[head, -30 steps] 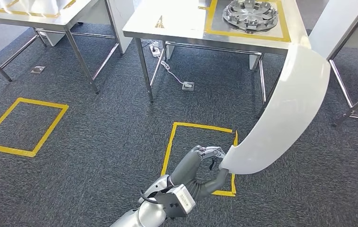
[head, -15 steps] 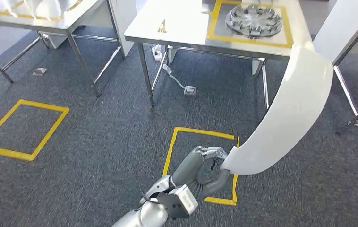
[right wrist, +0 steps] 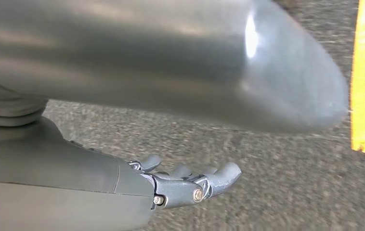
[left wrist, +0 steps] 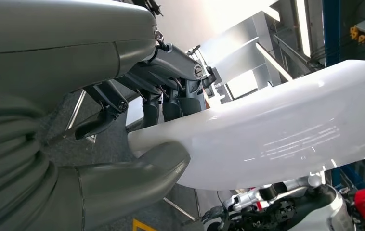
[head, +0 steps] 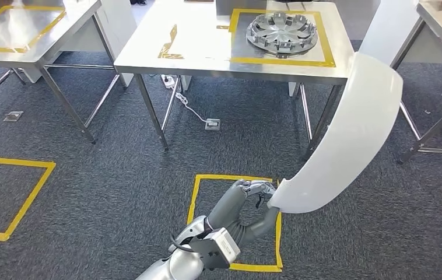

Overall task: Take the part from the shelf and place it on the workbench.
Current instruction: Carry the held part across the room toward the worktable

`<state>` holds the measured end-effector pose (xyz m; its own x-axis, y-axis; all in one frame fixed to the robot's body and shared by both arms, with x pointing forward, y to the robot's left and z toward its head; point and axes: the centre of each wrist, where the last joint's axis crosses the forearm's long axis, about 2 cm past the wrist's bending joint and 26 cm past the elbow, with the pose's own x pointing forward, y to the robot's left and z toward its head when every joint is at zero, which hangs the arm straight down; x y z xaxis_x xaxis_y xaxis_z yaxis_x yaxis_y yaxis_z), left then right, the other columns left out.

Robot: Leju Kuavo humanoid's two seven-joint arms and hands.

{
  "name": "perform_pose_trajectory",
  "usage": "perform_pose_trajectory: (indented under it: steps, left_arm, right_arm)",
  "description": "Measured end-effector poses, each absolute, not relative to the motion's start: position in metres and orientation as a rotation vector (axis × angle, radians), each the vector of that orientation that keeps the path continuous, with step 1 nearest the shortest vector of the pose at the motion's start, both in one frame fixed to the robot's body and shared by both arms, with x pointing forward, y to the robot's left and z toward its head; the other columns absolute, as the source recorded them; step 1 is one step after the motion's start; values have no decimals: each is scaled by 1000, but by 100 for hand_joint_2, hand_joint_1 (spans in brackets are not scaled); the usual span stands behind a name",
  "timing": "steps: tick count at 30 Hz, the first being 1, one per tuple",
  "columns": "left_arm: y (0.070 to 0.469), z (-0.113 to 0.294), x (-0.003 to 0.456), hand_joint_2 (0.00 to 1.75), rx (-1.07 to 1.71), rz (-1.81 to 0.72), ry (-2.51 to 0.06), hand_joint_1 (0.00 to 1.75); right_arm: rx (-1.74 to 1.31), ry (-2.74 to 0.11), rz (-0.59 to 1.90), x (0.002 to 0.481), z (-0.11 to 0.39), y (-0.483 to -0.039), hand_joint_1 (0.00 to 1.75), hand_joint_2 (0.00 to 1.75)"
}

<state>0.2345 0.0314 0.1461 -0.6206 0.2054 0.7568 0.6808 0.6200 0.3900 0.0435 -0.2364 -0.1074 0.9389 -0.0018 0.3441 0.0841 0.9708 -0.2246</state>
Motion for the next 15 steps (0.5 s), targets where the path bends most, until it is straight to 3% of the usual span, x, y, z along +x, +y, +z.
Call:
perform_pose_trajectory:
  steps: [15]
  left_arm:
    - [29, 149, 233, 175, -727, -869, -2165, 175]
  right_arm:
    - [-225, -354, -49, 51, -107, -238, 0, 0]
